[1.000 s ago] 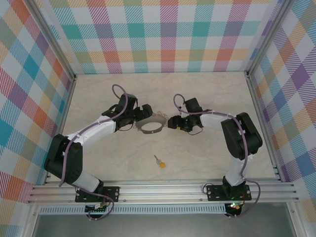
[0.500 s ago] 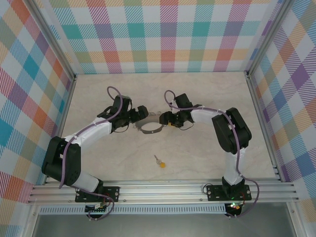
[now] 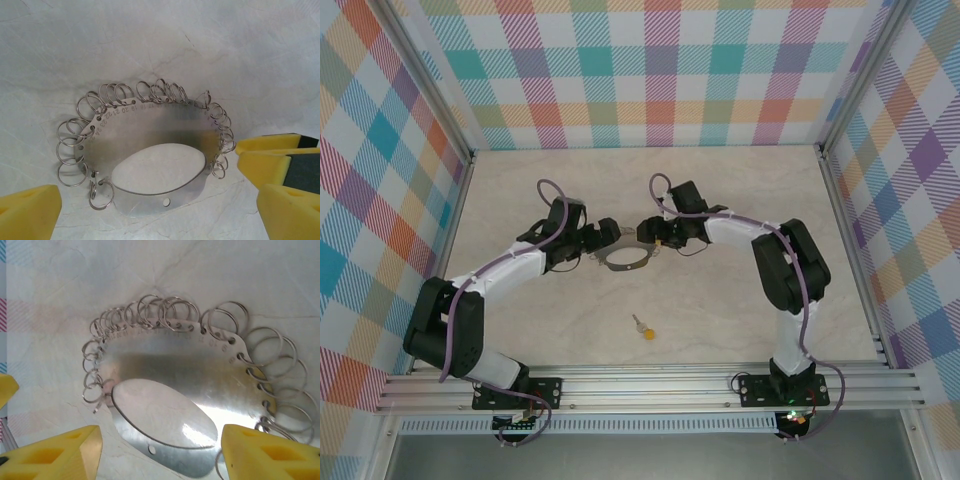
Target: Put the keys on the keyring
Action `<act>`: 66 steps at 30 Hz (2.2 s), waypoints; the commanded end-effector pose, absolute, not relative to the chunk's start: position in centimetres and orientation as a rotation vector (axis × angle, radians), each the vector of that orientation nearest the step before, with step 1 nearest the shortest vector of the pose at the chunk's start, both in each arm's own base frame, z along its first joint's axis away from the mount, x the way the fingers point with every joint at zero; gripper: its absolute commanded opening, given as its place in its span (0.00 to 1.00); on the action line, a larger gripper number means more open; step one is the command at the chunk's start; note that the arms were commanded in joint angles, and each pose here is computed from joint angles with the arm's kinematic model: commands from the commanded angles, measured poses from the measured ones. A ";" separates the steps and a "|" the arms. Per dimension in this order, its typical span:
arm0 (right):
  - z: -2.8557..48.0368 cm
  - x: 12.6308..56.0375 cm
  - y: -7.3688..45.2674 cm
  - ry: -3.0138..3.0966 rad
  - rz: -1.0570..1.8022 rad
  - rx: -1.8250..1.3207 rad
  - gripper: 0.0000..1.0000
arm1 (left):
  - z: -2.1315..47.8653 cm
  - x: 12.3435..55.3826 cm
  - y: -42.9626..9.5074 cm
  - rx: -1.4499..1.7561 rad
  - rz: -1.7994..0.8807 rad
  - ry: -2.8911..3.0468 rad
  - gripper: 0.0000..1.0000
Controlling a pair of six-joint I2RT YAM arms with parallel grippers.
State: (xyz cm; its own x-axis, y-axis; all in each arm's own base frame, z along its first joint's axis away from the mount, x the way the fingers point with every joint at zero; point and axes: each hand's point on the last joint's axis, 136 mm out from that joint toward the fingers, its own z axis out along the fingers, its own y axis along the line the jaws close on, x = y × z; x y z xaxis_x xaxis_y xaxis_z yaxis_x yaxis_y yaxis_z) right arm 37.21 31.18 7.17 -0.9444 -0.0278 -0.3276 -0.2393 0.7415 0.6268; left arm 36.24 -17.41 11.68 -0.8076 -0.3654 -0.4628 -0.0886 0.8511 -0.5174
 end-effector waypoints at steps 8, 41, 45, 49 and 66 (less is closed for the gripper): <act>5.6 32.8 29.2 2.713 0.851 -0.352 0.55 | 12.7 35.9 -17.1 -0.351 -0.704 2.422 1.00; 3.7 37.0 30.2 2.725 0.675 -0.480 0.47 | 12.2 35.6 -16.7 -0.365 -0.677 2.430 1.00; 3.6 37.1 30.4 2.724 0.672 -0.497 0.47 | 12.1 35.6 -16.7 -0.365 -0.678 2.430 1.00; 3.3 37.1 30.3 2.726 0.662 -0.517 0.47 | 12.0 35.7 -16.7 -0.364 -0.675 2.432 1.00; 2.9 37.4 29.6 2.688 0.550 -0.639 0.47 | 11.7 35.7 -16.9 -0.373 -0.690 2.431 1.00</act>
